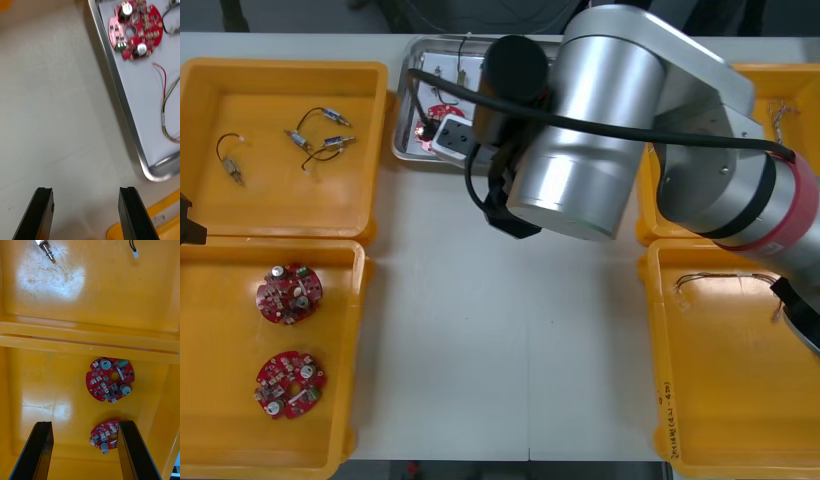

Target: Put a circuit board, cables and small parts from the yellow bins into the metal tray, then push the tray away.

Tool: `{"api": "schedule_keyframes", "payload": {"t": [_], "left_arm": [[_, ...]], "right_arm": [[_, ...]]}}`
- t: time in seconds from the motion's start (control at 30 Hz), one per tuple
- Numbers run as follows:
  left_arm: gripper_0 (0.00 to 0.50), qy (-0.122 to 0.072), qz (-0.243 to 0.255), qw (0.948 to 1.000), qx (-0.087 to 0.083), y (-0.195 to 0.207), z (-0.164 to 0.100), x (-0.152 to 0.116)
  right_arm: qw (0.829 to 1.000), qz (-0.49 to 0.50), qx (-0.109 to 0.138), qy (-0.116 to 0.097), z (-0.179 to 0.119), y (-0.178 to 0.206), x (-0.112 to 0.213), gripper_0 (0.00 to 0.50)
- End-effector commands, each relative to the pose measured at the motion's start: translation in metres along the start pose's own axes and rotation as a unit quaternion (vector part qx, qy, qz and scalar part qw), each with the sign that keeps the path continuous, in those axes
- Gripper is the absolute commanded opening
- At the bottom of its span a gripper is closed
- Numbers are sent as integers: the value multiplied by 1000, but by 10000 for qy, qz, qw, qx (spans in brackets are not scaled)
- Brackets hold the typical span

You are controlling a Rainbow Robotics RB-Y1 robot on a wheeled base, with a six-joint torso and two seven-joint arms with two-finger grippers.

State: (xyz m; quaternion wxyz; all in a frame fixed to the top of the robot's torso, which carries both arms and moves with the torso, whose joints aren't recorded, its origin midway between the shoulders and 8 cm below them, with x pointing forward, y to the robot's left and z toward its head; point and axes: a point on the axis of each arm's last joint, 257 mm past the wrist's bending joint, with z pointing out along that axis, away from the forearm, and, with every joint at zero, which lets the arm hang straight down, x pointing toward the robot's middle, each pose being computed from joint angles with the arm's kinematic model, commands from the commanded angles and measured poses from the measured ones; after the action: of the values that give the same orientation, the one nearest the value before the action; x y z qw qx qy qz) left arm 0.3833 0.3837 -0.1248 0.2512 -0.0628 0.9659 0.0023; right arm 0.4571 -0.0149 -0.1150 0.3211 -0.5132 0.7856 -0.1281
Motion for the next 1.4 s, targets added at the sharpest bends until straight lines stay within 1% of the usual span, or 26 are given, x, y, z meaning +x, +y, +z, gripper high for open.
{"api": "schedule_keyframes", "payload": {"t": [0.03, 0.07, 0.1, 0.13, 0.2, 0.23, 0.3, 0.33, 0.37, 0.4, 0.43, 0.53, 0.57, 0.63, 0.77, 0.83, 0.93, 1.0, 1.03, 1.07, 1.13, 1.17, 1.23, 1.4], "left_arm": [[500, -124, 480, 9985, -252, 16, -15, -4], [500, -124, 480, 9985, -252, 16, -15, -4], [500, -124, 480, 9985, -252, 16, -15, -4], [500, -124, 480, 9985, -252, 16, -15, -4], [500, -124, 480, 9985, -252, 16, -15, -4], [500, -124, 480, 9985, -252, 16, -15, -4], [500, -124, 480, 9985, -252, 16, -15, -4], [500, -124, 480, 9985, -252, 16, -15, -4], [500, -124, 480, 9985, -252, 16, -15, -4], [500, -124, 480, 9985, -252, 16, -15, -4], [500, -124, 480, 9985, -252, 16, -15, -4], [500, -124, 480, 9985, -252, 16, -15, -4], [500, -124, 480, 9985, -252, 16, -15, -4], [500, -124, 480, 9985, -252, 16, -15, -4], [500, -124, 480, 9985, -252, 16, -15, -4], [500, -124, 480, 9985, -252, 16, -15, -4], [500, -124, 480, 9985, -252, 16, -15, -4], [500, -124, 480, 9985, -252, 16, -15, -4], [500, -124, 480, 9985, -252, 16, -15, -4], [500, -124, 480, 9985, -252, 16, -15, -4], [500, -124, 480, 9985, -252, 16, -15, -4], [500, -124, 480, 9985, -252, 16, -15, -4], [500, -124, 480, 9985, -252, 16, -15, -4], [500, -124, 480, 9985, -252, 16, -15, -4]], "right_arm": [[9961, 865, -88, 138, -22, -16, 41, 500], [9929, 1172, -118, 180, -25, -18, 53, 500], [9887, 1488, -137, 61, -30, -22, 56, 500], [9862, 1648, -151, 5, -32, -24, 58, 500], [9752, 2199, -138, -186, -41, -33, 66, 500], [9722, 2326, -132, -239, -44, -35, 67, 500], [9565, 2890, -136, -385, -52, -46, 79, 500], [9524, 3019, -137, -410, -54, -48, 82, 500], [9431, 3292, -155, -445, -56, -52, 90, 500], [9343, 3535, -170, -428, -57, -55, 100, 500], [9302, 3642, -197, -410, -57, -56, 105, 500], [9028, 4278, -326, -296, -60, -64, 137, 500], [8983, 4371, -337, -278, -61, -66, 142, 500], [8837, 4661, -379, -189, -63, -69, 162, 500], [8706, 4907, -349, -28, -66, -76, 192, 500], [8611, 5070, -366, 100, -67, -79, 211, 500], [8524, 5210, -383, 211, -70, -81, 230, 500], [8425, 5371, -271, 302, -73, -86, 249, 500], [8405, 5403, -227, 327, -74, -87, 254, 500], [8352, 5482, -151, 399, -74, -88, 265, 500], [8287, 5576, 11, 479, -75, -91, 280, 500], [8284, 5579, 38, 493, -75, -91, 283, 500], [8251, 5618, 73, 593, -74, -88, 295, 500], [8219, 5651, 219, 680, -75, -91, 310, 500]]}}
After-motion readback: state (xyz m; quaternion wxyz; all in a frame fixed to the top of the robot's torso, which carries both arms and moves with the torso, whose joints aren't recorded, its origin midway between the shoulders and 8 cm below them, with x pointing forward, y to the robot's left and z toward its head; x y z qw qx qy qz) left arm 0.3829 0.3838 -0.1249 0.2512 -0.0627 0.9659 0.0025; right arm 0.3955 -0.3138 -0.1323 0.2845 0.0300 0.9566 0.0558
